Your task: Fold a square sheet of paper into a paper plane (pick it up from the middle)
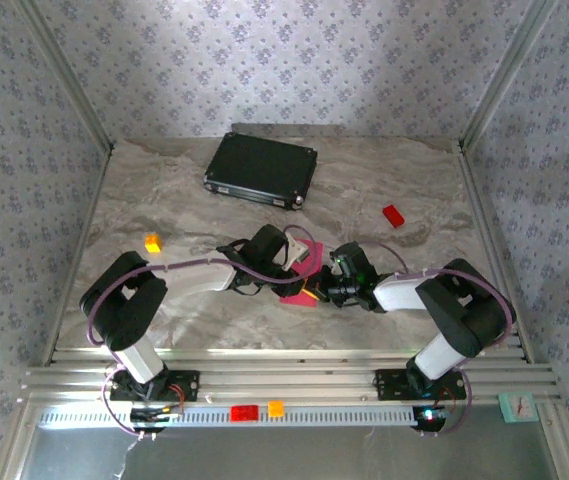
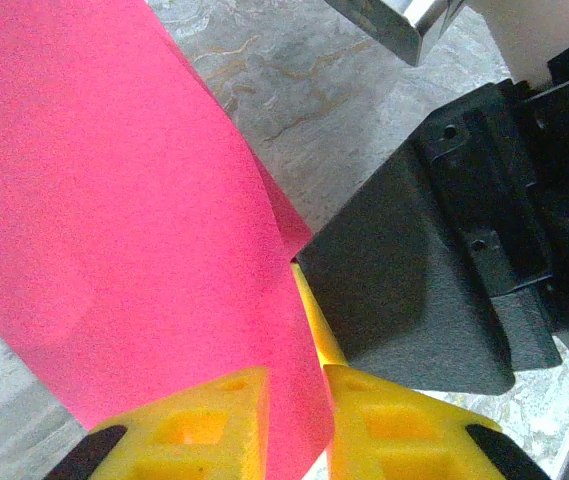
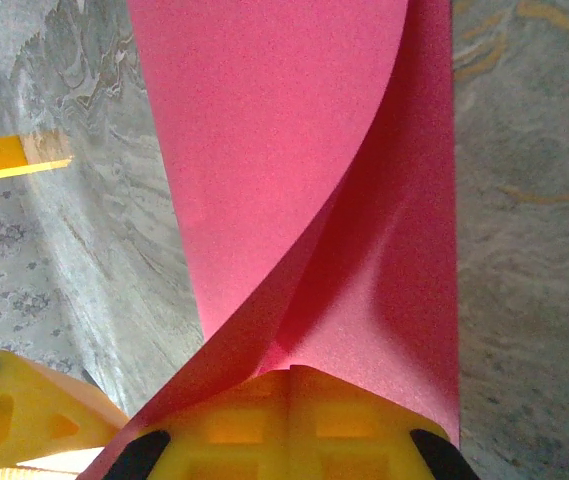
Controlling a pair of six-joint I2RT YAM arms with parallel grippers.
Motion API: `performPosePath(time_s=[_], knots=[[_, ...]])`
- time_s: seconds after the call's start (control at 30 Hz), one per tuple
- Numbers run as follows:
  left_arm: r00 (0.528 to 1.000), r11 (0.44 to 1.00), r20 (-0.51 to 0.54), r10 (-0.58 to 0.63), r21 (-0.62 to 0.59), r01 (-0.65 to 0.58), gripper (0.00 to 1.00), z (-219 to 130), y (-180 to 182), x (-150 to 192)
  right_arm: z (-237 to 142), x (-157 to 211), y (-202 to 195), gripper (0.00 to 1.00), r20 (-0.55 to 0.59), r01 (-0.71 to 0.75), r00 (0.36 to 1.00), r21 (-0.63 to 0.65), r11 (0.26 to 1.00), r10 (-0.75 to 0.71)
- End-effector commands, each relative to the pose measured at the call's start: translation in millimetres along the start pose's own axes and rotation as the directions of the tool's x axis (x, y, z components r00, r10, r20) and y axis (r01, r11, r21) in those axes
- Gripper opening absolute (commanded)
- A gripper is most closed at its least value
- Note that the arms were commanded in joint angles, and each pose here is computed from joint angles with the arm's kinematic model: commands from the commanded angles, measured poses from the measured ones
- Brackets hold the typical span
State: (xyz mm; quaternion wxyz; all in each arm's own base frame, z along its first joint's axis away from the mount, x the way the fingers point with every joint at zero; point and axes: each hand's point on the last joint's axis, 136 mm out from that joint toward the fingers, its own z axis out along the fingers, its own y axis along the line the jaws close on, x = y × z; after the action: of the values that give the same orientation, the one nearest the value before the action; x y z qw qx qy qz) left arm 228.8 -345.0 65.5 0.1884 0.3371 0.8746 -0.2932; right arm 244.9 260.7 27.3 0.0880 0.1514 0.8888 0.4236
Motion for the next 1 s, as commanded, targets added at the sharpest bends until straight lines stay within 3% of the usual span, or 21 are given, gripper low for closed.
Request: performPosePath(time_s=[0.0,0.27,0.6,0.97], knots=[[0.999,0.999,0.033,0.031,0.019,-0.031,0.21,-3.2,-5.4,-9.7,1.0,1.5,-3.7,0.05,-0.014,-0.01,1.0,0.013,1.0,0.01],[0.999,0.999,0.029,0.029,0.018,-0.03,0.2,-0.5,-4.5,-9.2,0.3,1.1,-2.9,0.05,-0.014,-0.008,1.0,0.013,1.0,0.009],[0.999,0.999,0.031,0.032,0.016,-0.033,0.05,-2.0,-4.1,-9.1,-4.7,1.9,-3.8,0.08,-0.002,-0.004,1.0,0.022,1.0,0.004],[0.999,1.0,0.03,0.01,0.017,-0.01,0.02,-2.2,-4.7,-9.5,-12.2,18.2,-24.5,0.06,-0.035,0.09,0.996,0.219,0.972,-0.084]])
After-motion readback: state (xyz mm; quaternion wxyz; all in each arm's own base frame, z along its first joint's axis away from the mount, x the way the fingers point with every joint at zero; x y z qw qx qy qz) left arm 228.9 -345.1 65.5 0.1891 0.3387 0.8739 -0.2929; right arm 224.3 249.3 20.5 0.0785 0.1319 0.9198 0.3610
